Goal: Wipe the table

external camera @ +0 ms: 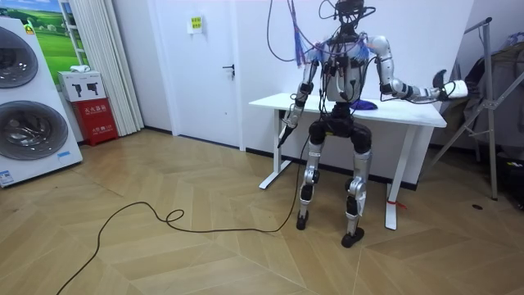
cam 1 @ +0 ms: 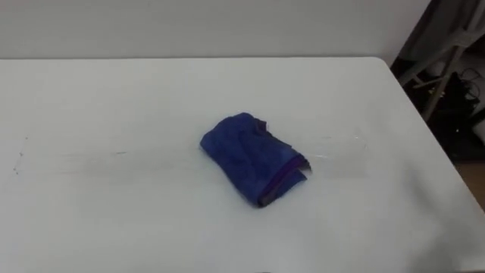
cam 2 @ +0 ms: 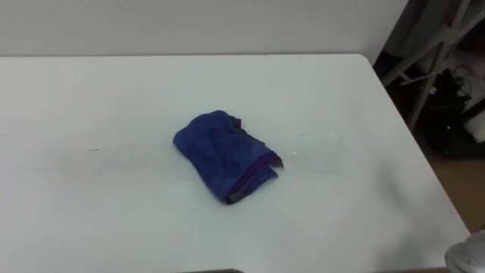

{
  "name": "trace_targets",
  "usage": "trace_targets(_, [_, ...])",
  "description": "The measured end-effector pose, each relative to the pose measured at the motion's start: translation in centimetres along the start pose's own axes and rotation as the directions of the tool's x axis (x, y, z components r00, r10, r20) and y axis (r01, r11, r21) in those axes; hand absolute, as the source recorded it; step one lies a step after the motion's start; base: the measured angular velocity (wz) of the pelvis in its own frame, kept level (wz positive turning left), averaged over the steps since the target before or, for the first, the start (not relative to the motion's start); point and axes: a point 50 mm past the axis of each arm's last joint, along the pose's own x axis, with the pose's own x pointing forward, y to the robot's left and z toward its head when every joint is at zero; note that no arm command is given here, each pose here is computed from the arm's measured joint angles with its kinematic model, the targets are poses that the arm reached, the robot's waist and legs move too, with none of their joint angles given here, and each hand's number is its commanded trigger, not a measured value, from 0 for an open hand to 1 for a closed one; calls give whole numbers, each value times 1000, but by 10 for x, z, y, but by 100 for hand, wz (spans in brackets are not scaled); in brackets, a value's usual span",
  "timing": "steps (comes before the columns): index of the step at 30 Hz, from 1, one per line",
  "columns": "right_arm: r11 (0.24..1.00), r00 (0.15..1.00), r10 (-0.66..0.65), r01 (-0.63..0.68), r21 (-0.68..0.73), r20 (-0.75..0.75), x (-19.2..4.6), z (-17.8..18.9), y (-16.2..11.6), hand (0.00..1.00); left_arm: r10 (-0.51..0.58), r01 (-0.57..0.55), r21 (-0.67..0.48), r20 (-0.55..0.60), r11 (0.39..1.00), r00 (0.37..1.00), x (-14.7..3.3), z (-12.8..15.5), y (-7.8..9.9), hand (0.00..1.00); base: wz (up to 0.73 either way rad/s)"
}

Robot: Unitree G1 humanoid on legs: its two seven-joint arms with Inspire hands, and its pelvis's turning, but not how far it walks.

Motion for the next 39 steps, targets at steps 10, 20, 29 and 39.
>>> trace_targets(10, [967,862,-163,237,97,-481,-20,-90,-34,0,44,-44,-37,-5,998,999,2,2,11,0,-3])
trace_targets(20, [888,507,-265,461,-2,-820,-74,-166,-66,0,58,-59,-56,-9,997,998,2,2,16,0,0])
trace_targets(29, [980,379,-153,180,-90,-913,-144,-202,-51,0,12,-14,-22,-61,1000,998,1,-8,3,0,-1])
trace_targets(39, [814,592,266,-561,-152,-761,-146,-172,28,0,-71,77,110,-53,991,996,1,0,-28,0,-3])
